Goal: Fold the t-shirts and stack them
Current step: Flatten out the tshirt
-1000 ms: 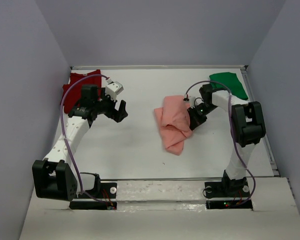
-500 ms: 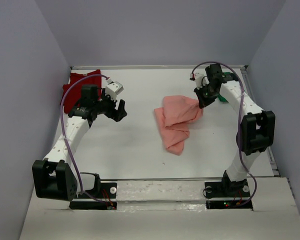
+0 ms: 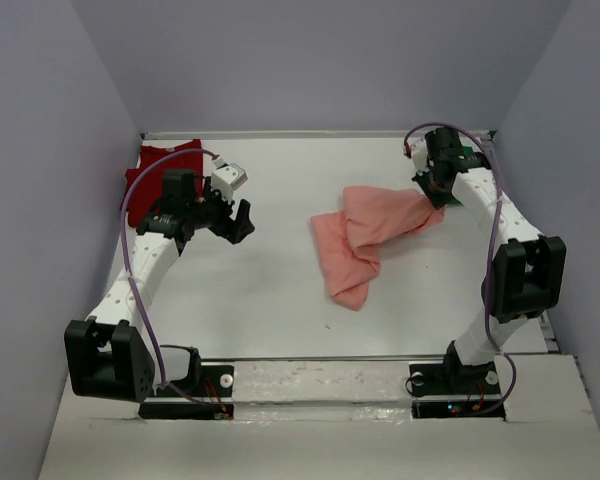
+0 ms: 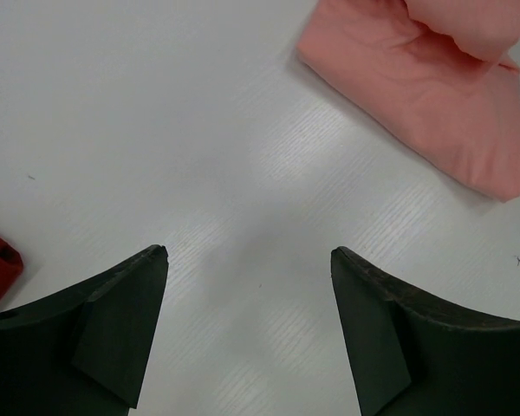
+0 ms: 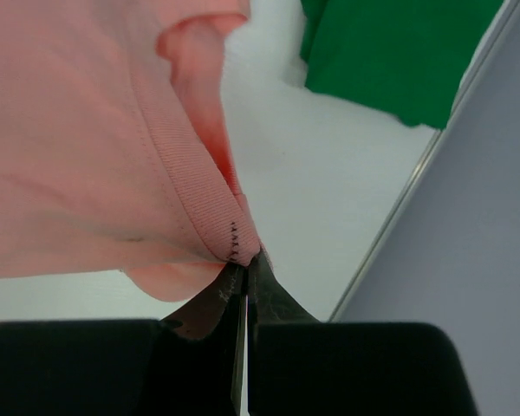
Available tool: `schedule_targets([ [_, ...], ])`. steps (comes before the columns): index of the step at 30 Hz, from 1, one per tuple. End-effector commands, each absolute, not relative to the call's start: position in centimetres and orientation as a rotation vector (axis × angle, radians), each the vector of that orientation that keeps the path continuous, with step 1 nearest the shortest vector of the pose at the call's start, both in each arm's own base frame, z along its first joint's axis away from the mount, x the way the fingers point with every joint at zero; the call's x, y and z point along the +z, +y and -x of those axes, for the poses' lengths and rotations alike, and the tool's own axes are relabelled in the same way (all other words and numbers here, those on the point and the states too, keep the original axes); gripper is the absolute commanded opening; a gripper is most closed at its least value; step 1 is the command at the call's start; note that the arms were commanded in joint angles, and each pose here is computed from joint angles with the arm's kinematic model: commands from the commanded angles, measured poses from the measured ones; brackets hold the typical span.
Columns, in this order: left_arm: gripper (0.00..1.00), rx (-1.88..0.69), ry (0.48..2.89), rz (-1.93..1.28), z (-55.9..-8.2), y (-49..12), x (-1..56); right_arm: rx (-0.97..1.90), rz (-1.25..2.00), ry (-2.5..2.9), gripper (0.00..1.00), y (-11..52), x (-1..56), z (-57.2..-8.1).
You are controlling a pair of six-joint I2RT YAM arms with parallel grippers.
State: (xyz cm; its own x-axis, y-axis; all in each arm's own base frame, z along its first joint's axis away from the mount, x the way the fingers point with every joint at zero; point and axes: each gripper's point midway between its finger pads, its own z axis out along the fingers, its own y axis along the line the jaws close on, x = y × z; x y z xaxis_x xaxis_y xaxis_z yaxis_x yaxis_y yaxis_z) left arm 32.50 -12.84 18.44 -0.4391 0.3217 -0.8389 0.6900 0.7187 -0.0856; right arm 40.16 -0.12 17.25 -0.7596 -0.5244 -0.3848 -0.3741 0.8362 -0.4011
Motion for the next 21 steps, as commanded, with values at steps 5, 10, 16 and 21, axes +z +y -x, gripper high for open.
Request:
schedule_targets([
  [5,0.86,-0.547,2.011,-0.794,-32.0,-13.3,19.2,-0.838,0.434,2.481,0.0,-9.7,16.7,-41.0],
  [10,0.86,-0.567,2.018,-0.798,-31.9,-13.5,19.0,-0.98,0.374,2.475,0.0,-13.3,16.1,-41.1],
  [16,0.87,-0.569,2.031,-0.818,-31.8,-13.9,18.4,-1.128,0.398,2.507,0.0,-16.3,13.8,-40.8],
  [21,0.87,-0.565,2.049,-0.836,-31.6,-14.0,17.9,-1.108,0.448,2.576,0.0,-16.0,10.7,-39.8],
])
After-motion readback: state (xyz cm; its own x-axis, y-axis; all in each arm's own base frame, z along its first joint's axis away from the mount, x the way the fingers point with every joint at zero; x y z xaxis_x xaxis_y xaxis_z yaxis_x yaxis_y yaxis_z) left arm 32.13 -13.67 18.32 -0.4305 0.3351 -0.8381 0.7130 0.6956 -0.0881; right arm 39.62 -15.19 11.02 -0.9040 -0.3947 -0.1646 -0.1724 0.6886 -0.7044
